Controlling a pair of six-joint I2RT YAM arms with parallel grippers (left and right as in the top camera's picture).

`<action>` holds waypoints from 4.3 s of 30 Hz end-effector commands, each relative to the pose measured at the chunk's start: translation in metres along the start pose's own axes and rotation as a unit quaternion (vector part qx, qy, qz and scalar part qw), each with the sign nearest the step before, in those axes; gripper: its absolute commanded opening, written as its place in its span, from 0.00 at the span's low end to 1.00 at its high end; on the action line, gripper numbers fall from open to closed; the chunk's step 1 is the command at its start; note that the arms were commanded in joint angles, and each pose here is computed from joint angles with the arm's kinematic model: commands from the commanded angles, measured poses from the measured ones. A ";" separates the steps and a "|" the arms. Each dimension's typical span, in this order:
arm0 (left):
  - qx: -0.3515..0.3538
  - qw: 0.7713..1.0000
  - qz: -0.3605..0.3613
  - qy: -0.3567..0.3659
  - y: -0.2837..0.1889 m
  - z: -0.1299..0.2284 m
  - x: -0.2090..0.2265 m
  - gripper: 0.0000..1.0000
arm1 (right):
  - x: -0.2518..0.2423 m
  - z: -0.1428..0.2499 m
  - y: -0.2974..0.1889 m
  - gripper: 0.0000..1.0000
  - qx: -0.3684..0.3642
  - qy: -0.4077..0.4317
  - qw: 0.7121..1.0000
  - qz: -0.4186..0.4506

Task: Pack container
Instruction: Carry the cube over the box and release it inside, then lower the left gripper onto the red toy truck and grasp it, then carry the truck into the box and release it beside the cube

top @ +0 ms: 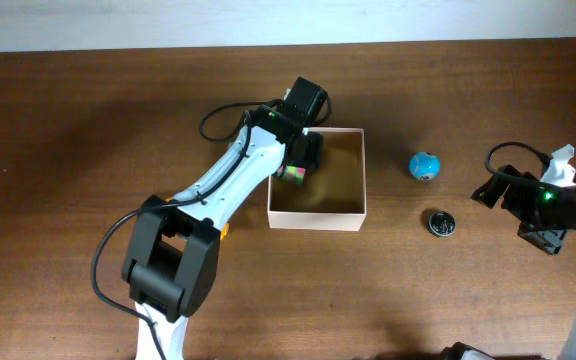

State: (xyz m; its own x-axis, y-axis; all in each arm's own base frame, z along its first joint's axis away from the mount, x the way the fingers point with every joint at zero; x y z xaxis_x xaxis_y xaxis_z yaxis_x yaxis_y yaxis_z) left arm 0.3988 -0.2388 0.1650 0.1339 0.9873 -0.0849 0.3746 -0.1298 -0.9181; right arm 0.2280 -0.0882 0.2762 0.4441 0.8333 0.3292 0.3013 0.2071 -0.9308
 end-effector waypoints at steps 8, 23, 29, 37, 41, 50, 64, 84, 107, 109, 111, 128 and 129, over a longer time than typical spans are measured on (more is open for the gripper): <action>-0.010 1.000 -0.005 -0.006 -0.029 -0.020 -0.002 0.71 | 0.001 -0.003 -0.004 0.99 -0.008 -0.001 1.000 -0.006; 0.026 0.994 -0.092 -0.049 -0.081 -0.044 0.065 1.00 | 0.000 -0.003 -0.004 0.99 -0.008 -0.001 1.000 -0.004; 0.105 0.992 -0.037 -0.058 -0.036 -0.042 0.099 0.98 | 0.000 -0.003 -0.004 0.99 -0.008 -0.001 1.000 -0.004; 0.171 0.984 -0.027 -0.043 0.022 -0.029 0.111 0.93 | 0.000 -0.003 -0.004 0.99 -0.008 -0.001 1.000 -0.004; 0.189 0.981 -0.031 -0.043 0.037 -0.023 0.112 0.89 | 0.000 -0.003 -0.004 0.99 -0.008 -0.001 1.000 -0.004; 0.211 0.976 -0.035 -0.042 0.058 -0.016 0.114 0.74 | 0.000 -0.003 -0.004 0.99 -0.009 -0.001 1.000 -0.004; 0.205 0.977 -0.036 -0.049 0.023 -0.027 0.119 0.35 | 0.000 -0.003 -0.004 0.99 -0.009 -0.001 1.000 -0.004; 0.019 0.999 0.047 0.018 -0.161 -0.041 0.015 0.31 | 0.000 -0.003 -0.004 0.99 -0.009 -0.001 1.000 -0.004; 0.100 0.992 0.030 -0.069 0.010 -0.012 -0.074 0.31 | 0.000 -0.003 -0.004 0.99 -0.009 -0.001 1.000 -0.004; 0.108 0.991 0.033 -0.070 0.020 -0.010 -0.075 0.31 | 0.000 -0.003 -0.004 0.98 -0.009 -0.001 1.000 -0.004; 0.114 0.990 0.041 -0.070 0.026 -0.009 -0.077 0.31 | 0.000 -0.003 -0.004 0.99 -0.009 -0.001 1.000 -0.004; 0.123 0.989 0.053 -0.068 0.028 -0.003 -0.087 0.70 | 0.000 -0.003 -0.004 0.99 -0.009 -0.001 1.000 -0.004; 0.128 0.988 0.054 -0.068 0.027 -0.002 -0.087 0.72 | 0.000 -0.003 -0.004 0.99 -0.009 -0.001 1.000 -0.004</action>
State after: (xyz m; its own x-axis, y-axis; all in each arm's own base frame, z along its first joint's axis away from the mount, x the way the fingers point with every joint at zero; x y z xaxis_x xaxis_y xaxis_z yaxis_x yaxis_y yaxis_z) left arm 0.4033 -0.3256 0.1483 0.0328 0.9768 -0.2115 0.1435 -0.2140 -0.9662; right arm 0.2281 -0.0883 0.2761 0.4444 0.8331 0.3292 0.3013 0.2071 -0.9308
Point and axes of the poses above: each gripper's point midway between its finger pads, its own y axis out along the fingers, its own x axis along the line the jaws close on, z = x × y, the point moved 9 cm from there along -y, back along the fingers, and after that the axes turned 6 degrees about -y, right-handed, at the moved point
